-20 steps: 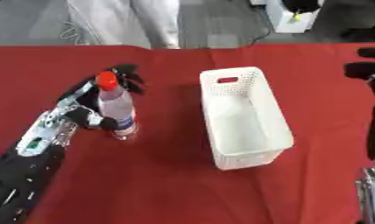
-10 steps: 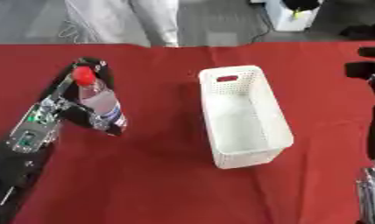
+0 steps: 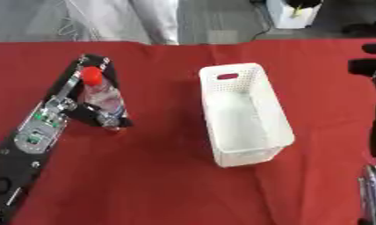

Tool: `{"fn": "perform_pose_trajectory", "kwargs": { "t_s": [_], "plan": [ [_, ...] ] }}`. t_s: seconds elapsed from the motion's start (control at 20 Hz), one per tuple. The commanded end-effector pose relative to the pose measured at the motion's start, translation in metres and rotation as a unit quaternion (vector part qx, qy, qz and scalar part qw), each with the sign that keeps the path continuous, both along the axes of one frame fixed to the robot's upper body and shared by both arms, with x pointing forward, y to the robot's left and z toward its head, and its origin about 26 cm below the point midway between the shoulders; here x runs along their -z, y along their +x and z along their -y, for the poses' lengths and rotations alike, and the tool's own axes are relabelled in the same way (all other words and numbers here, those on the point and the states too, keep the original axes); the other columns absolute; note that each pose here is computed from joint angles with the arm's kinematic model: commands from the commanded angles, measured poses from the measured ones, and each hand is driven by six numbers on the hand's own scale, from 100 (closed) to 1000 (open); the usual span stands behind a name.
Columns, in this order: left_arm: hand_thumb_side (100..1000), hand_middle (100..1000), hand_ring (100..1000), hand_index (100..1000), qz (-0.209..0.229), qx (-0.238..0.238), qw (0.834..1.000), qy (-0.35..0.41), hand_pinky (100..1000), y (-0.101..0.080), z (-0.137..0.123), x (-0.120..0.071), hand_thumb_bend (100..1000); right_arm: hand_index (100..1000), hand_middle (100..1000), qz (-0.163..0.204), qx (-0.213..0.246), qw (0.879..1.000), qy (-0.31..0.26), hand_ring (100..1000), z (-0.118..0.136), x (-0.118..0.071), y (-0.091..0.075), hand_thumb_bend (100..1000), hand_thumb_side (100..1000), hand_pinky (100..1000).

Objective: Pick up objects on the table and place them in the box.

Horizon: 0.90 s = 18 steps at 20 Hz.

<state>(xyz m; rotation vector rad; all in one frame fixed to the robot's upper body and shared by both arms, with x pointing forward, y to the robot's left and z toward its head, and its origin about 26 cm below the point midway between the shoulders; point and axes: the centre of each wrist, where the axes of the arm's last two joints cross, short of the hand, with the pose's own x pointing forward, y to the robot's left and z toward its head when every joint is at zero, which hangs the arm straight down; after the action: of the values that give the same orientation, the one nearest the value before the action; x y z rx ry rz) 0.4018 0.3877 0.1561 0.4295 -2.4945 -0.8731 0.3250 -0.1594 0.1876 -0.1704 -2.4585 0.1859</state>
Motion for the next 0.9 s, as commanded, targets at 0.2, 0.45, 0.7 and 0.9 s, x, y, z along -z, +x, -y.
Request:
{"fn": "perform_pose_trajectory", "kwargs": {
  "t_s": [0.2,0.45,0.7,0.9],
  "plan": [
    [100,100,100,100,0.009,0.021,0.999,-0.026,100,-0.002,0.009,-0.021,777,883,670,0.011,-0.002,1.0,0.0,609,0.001,-0.006,-0.003,554,836,643],
    [100,100,100,100,0.02,0.071,0.996,-0.057,100,-0.01,0.028,-0.05,809,883,670,0.01,-0.004,1.0,-0.004,609,-0.001,-0.005,-0.002,555,836,643],
    [100,100,100,100,0.044,0.117,0.99,-0.072,100,-0.02,0.044,-0.078,856,883,671,0.009,-0.005,1.0,-0.006,609,-0.001,-0.005,-0.001,555,835,644],
    [100,100,100,168,0.054,0.146,0.986,-0.051,100,-0.025,0.052,-0.086,593,884,671,0.009,-0.005,1.0,-0.006,610,-0.001,-0.004,-0.001,552,835,644]
  ]
}}
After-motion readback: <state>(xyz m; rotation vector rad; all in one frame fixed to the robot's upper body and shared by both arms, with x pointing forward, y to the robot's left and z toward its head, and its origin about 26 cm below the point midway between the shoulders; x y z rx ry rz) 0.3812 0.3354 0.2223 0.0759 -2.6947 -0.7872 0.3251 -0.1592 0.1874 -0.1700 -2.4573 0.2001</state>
